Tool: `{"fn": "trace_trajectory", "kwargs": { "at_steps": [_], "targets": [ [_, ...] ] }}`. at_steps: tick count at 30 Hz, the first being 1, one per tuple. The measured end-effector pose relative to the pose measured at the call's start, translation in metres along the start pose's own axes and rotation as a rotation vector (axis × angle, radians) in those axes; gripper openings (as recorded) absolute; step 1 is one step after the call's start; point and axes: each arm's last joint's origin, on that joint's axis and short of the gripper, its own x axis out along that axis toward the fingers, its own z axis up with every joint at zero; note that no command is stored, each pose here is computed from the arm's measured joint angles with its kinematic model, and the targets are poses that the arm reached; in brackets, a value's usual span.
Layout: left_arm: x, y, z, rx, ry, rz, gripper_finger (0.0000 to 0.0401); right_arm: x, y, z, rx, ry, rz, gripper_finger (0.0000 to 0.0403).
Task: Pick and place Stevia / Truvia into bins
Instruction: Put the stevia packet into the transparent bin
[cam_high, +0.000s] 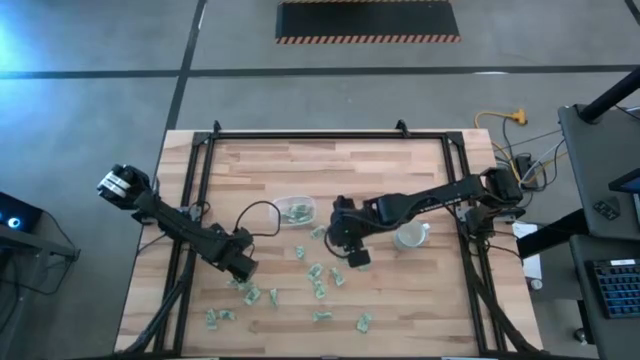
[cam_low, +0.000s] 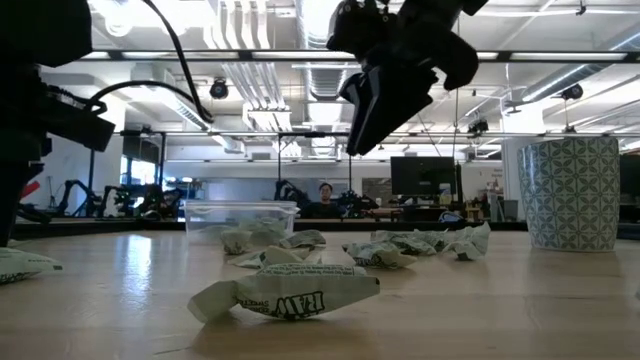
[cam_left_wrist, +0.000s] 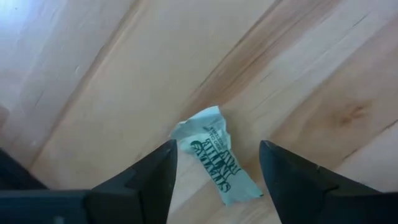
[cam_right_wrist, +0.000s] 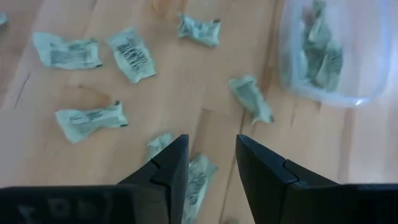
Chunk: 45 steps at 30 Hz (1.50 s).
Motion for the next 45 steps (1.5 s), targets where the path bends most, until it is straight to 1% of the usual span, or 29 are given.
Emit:
{"fn": "trace_trajectory", "kwargs": {
  "at_steps": [3, 10, 18, 22, 24, 27, 30, 33, 36, 39, 42, 45],
  "targets": [
    [0.000, 0.000, 0.000, 0.001, 0.002, 0.000, 0.0177, 0.000, 0.004, -0.003, 0.024, 0.040, 0.008, 0.0119],
    [0.001, 0.001, 0.000, 0.017, 0.003, 0.002, 0.0087, -0.002, 0.018, -0.010, 0.057, 0.118, 0.029, 0.0108],
    [0.007, 0.003, -0.002, 0.023, 0.004, 0.003, 0.0010, -0.004, 0.043, -0.009, 0.010, 0.116, 0.058, 0.0094],
    [0.006, 0.003, -0.002, 0.062, 0.001, 0.000, 0.0002, -0.006, 0.055, -0.009, -0.019, 0.122, 0.072, 0.0086],
    [0.002, -0.001, 0.001, 0.088, -0.019, -0.019, 0.0001, -0.007, 0.061, -0.011, -0.013, 0.140, 0.076, 0.0081],
    [-0.009, -0.009, 0.006, 0.150, -0.092, -0.041, 0.0000, -0.010, 0.067, -0.014, 0.027, 0.168, 0.068, 0.0074],
    [-0.019, -0.015, 0.012, 0.229, -0.198, -0.033, 0.0000, -0.012, 0.072, -0.018, 0.054, 0.194, 0.003, 0.0067],
    [-0.028, -0.018, 0.018, 0.316, -0.340, 0.019, 0.0000, -0.013, 0.079, -0.019, 0.078, 0.194, -0.067, 0.0063],
    [-0.035, -0.020, 0.029, 0.383, -0.500, 0.097, 0.0000, -0.014, 0.084, -0.020, 0.099, 0.179, -0.136, 0.0059],
    [-0.037, -0.020, 0.042, 0.441, -0.631, 0.182, 0.0000, -0.013, 0.087, -0.021, 0.120, 0.167, -0.196, 0.0058],
    [-0.034, -0.018, 0.061, 0.490, -0.692, 0.235, 0.0000, -0.010, 0.091, -0.023, 0.135, 0.168, -0.206, 0.0059],
    [-0.031, -0.015, 0.081, 0.527, -0.727, 0.234, 0.0000, -0.009, 0.093, -0.024, 0.161, 0.165, -0.206, 0.0058]
  ]
}}
